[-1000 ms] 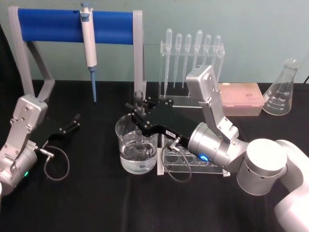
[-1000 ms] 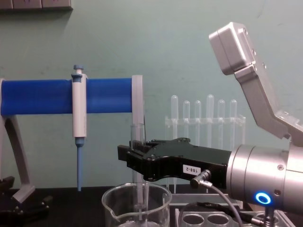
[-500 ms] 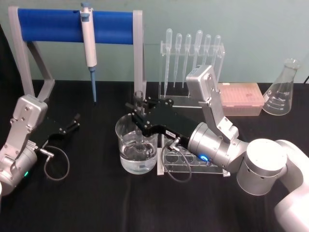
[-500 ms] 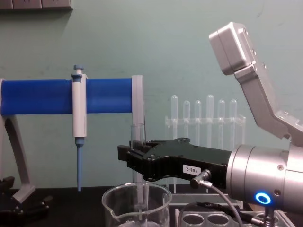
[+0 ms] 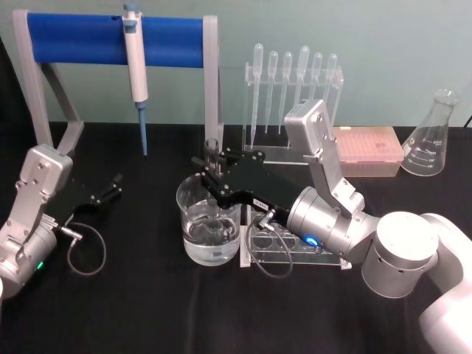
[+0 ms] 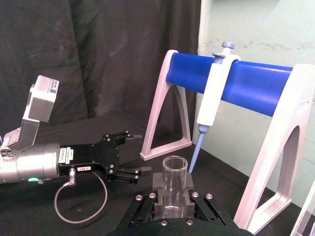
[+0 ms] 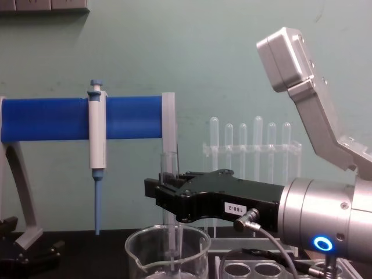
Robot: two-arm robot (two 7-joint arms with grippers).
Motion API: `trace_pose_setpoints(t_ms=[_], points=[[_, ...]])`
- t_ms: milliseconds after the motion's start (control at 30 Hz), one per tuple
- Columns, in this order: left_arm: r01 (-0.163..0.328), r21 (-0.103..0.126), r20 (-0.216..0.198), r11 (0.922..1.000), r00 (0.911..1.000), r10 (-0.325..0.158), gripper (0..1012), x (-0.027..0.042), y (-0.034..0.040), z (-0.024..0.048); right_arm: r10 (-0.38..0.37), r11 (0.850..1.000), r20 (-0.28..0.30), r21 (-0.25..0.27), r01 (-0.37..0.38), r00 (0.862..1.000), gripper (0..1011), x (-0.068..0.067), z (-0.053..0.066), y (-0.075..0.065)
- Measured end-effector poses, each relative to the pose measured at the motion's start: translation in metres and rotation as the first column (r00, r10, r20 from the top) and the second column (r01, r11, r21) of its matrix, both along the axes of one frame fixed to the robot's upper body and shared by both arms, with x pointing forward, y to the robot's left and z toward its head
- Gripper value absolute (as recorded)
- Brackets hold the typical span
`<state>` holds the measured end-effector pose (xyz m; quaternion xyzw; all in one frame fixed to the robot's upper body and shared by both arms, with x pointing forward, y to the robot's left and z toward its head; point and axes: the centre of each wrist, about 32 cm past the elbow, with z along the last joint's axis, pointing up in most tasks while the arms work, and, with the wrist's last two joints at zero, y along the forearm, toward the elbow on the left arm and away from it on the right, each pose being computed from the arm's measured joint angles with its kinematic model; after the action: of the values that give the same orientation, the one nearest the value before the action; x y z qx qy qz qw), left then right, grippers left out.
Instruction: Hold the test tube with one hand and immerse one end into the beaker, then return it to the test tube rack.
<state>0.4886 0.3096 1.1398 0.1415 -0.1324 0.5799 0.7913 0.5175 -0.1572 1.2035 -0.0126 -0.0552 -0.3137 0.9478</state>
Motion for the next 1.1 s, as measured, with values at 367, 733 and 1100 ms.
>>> trace_pose_setpoints(t_ms=[367, 733, 1100], points=[[0.000, 0.000, 0.000, 1.0000, 1.0000, 0.000, 1000, 0.0000, 0.0000, 0.0000, 0.000, 1.000, 0.000, 0.000, 0.000, 1.000, 225, 0.0000, 0.0000, 0.0000], [0.000, 0.000, 0.000, 1.0000, 1.0000, 0.000, 1000, 0.0000, 0.0000, 0.0000, 0.000, 1.000, 0.000, 0.000, 0.000, 1.000, 225, 0.0000, 0.0000, 0.0000], [0.000, 0.000, 0.000, 1.0000, 1.0000, 0.000, 1000, 0.0000, 0.0000, 0.0000, 0.000, 1.000, 0.000, 0.000, 0.000, 1.000, 225, 0.0000, 0.0000, 0.0000]])
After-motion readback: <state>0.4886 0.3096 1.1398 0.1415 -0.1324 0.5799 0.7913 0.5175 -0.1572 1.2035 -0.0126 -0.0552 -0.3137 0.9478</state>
